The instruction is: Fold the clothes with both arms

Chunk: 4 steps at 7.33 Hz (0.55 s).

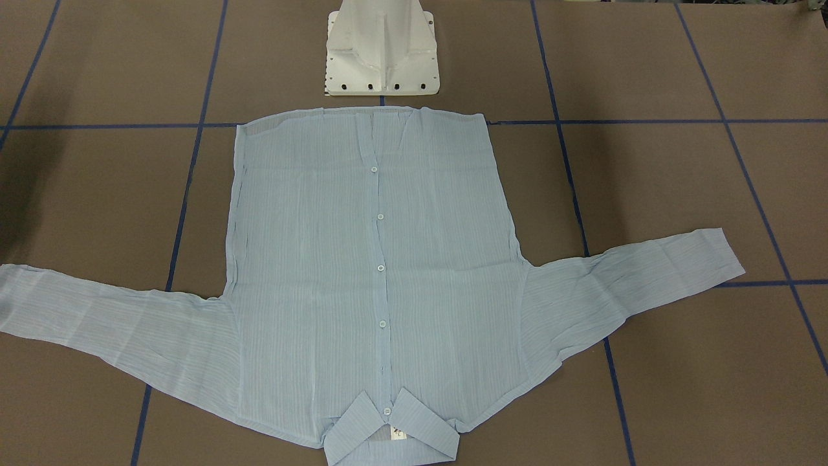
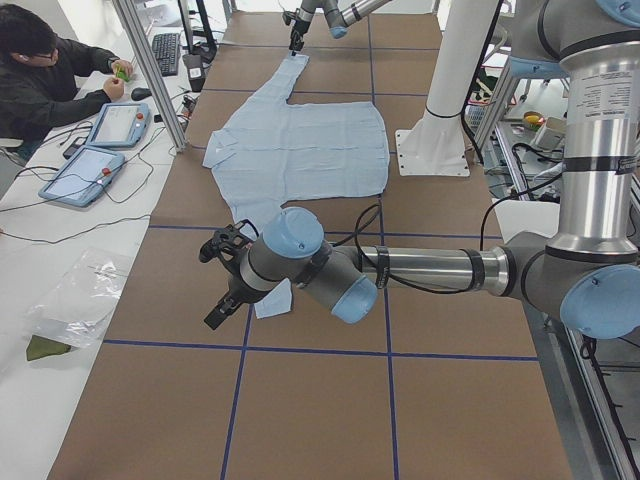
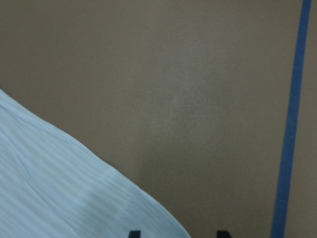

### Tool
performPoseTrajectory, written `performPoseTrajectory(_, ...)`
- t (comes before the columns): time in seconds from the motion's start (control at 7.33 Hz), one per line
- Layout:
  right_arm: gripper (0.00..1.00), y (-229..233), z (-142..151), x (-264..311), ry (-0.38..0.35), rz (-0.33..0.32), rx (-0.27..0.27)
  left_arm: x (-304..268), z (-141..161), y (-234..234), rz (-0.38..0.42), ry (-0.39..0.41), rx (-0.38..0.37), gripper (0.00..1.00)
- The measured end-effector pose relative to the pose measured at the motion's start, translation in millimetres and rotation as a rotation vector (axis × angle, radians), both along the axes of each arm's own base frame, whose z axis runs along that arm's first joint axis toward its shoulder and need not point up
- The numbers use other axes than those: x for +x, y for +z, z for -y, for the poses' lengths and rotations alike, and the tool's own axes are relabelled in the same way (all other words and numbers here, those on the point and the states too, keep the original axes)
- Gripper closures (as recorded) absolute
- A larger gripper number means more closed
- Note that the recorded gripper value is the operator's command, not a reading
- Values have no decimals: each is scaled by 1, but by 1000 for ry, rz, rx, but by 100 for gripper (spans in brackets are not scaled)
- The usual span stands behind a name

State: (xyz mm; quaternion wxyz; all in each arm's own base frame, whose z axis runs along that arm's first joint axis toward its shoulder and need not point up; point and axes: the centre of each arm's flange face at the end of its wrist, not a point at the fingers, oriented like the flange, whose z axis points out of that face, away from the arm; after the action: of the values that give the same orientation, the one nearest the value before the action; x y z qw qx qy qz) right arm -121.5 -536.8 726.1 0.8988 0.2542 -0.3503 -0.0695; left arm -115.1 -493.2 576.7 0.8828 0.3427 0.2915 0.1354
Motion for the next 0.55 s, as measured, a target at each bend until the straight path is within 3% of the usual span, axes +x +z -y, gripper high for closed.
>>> performPoseTrajectory(0.55, 52, -4, 11, 2, 5, 8, 3, 0, -5, 4, 0, 0, 2, 0)
